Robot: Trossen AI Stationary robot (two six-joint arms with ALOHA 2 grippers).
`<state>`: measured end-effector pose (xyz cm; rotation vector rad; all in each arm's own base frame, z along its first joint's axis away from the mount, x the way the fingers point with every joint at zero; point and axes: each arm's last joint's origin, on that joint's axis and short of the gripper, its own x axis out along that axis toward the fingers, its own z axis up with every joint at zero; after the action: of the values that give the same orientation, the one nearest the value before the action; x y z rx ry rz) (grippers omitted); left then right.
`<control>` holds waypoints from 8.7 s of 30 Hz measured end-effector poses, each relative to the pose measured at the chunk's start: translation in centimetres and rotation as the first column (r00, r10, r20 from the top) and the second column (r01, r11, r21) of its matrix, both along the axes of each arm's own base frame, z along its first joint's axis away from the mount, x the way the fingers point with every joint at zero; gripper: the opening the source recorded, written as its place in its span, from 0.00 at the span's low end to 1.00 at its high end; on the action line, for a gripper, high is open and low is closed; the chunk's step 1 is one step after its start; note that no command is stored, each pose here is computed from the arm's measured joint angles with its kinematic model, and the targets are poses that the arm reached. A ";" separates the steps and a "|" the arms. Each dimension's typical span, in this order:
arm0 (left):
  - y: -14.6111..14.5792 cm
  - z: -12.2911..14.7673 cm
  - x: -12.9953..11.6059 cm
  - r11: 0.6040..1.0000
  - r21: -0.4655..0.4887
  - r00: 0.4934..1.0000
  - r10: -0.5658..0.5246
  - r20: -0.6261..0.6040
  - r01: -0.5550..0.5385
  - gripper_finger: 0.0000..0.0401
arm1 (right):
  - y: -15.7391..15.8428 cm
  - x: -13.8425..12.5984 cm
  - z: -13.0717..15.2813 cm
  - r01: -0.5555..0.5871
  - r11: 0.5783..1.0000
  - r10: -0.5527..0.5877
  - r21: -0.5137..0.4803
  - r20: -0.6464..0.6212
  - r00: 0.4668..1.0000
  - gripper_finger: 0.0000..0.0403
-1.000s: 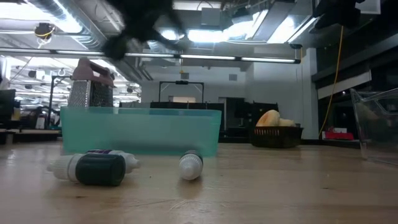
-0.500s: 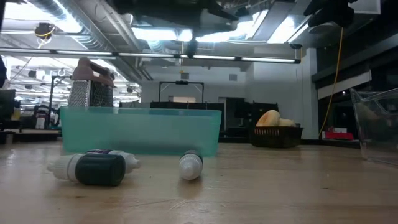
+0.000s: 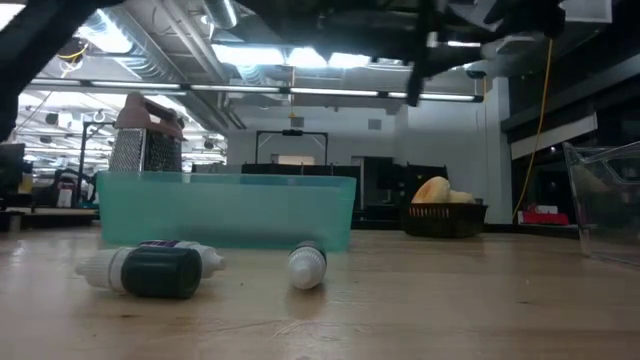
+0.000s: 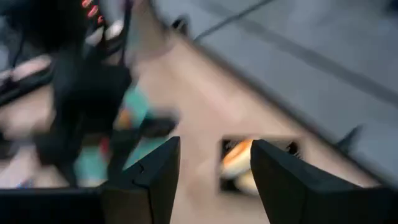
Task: Pick & Place Food Item
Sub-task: Put the green food coloring bottle into the transparent bin, then put the purple food coloring bottle into the transparent bin
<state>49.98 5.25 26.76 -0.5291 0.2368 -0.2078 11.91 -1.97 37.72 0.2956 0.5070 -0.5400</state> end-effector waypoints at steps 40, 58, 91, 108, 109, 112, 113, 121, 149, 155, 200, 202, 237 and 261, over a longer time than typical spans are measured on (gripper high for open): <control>-5.3 -8.6 8.5 0.923 -0.140 0.933 -0.351 0.076 0.358 0.21 | 0.1 -9.0 13.7 0.225 0.934 -0.083 -0.278 0.442 0.893 0.48; -1.7 -5.1 8.6 0.927 -0.222 0.943 -0.254 0.217 0.301 0.59 | 0.1 -9.0 13.6 0.200 0.938 -0.061 -0.284 0.432 0.900 0.48; -6.3 17.1 -18.3 0.863 0.379 0.548 0.505 -0.666 -0.335 0.53 | 0.2 -8.9 13.6 0.130 0.913 0.024 -0.388 0.367 0.930 0.48; -21.6 -0.1 -14.6 0.921 0.298 0.520 0.131 -0.844 0.252 0.56 | 0.3 -8.2 13.6 0.074 0.913 0.075 -0.401 0.345 0.936 0.48; -21.9 -0.8 -14.6 0.922 0.290 0.525 0.119 -0.843 0.257 0.56 | 0.3 -8.2 13.6 0.069 0.914 0.081 -0.400 0.345 0.935 0.48; -22.2 -2.6 -15.1 0.915 0.278 0.501 0.102 -0.859 0.292 0.56 | 0.3 -8.1 13.6 0.067 0.915 0.081 -0.399 0.343 0.936 0.48; -22.1 -3.0 -15.2 0.909 0.284 0.495 0.104 -0.863 0.305 0.56 | 0.3 -8.0 13.6 0.066 0.915 0.081 -0.398 0.342 0.936 0.48; -20.8 -5.7 -15.2 0.858 0.283 0.485 0.046 -0.873 0.428 0.56 | 0.3 -7.9 13.6 0.067 0.915 0.079 -0.397 0.341 0.937 0.48; -21.9 -10.4 -14.3 0.826 0.232 0.509 -0.075 -0.857 0.513 0.56 | 0.2 -7.9 13.6 0.089 0.917 0.056 -0.389 0.346 0.936 0.48; -22.3 -11.1 -14.3 0.830 0.226 0.491 -0.066 -0.868 0.510 0.56 | 0.2 -7.9 13.6 0.089 0.917 0.056 -0.388 0.346 0.936 0.48; -22.1 -12.6 -14.6 0.884 0.134 0.444 -0.090 -0.891 0.449 0.60 | 0.2 -7.0 13.5 0.075 0.929 0.056 -0.362 0.337 0.940 0.48; -22.0 -12.5 -14.7 0.884 0.135 0.441 -0.087 -0.893 0.448 0.61 | 0.2 -7.0 13.5 0.075 0.929 0.055 -0.362 0.337 0.940 0.48; -16.0 -10.4 -14.1 0.953 -0.010 0.418 -0.142 -0.897 0.302 0.60 | 0.2 -6.8 13.5 0.058 0.930 0.071 -0.363 0.332 0.941 0.48; -17.9 -12.2 -14.1 0.975 -0.077 0.392 -0.155 -0.907 0.207 0.60 | 0.2 -6.8 13.5 0.057 0.928 0.073 -0.369 0.328 0.942 0.48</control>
<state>35.91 -12.66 14.57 -0.5215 1.4175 -0.0995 5.08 -1.77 51.17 0.0158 0.0657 -0.5529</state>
